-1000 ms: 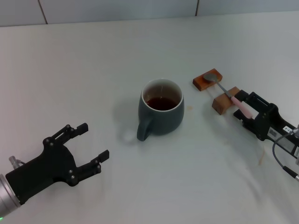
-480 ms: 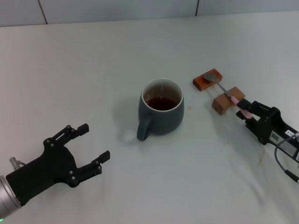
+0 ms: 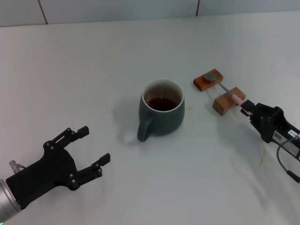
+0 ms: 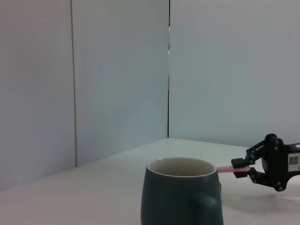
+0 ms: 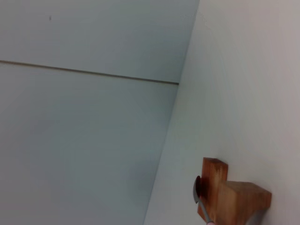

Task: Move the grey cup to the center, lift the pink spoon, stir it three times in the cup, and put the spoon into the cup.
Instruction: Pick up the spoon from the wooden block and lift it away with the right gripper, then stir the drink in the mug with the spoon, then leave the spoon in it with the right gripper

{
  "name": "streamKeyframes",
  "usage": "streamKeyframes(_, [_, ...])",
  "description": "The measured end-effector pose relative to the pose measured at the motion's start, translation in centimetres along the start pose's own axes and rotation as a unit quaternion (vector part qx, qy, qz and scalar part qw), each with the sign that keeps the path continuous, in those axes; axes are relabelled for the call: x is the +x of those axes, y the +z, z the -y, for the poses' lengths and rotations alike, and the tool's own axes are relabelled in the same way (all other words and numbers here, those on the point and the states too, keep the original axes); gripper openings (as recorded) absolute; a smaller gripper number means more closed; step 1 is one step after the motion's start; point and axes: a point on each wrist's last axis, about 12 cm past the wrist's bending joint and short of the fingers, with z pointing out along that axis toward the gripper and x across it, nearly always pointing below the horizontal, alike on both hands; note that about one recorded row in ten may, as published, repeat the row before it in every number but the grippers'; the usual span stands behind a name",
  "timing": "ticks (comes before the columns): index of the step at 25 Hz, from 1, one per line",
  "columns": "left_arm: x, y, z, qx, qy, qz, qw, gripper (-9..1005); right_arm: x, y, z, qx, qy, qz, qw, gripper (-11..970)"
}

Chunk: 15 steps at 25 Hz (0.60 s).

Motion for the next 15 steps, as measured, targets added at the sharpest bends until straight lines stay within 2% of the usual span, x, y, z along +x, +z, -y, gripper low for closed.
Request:
streamKeyframes(3, [0.1, -0.1, 0.2, -0.002, -0.002, 0.000, 1.000, 844, 0.1, 0.1, -0.6, -0.027, -0.045, 0.005, 0.999, 115])
streamKeyframes(6, [0.1, -0.1, 0.2, -0.002, -0.003, 0.000, 1.000, 844, 0.5, -0.1, -1.8, -0.083, -0.135, 0.035, 0.987, 115])
streamKeyframes(9, [0.2, -0.1, 0.3, -0.003, -0.004, 0.001, 1.000, 844, 1.0, -0.5, -3.2, -0.138, -0.273, 0.091, 0.948, 115])
streamKeyframes(11, [0.2, -0.2, 0.3, -0.003, -0.005, 0.000, 1.000, 844, 1.0, -0.6, -4.0, -0.163, -0.343, 0.117, 0.918, 115])
streamKeyframes(15, [0.2, -0.2, 0.4, -0.004, -0.005, 0.000, 1.000, 844, -1.0, -0.7, -6.5, -0.234, -0.445, 0.115, 0.856, 114])
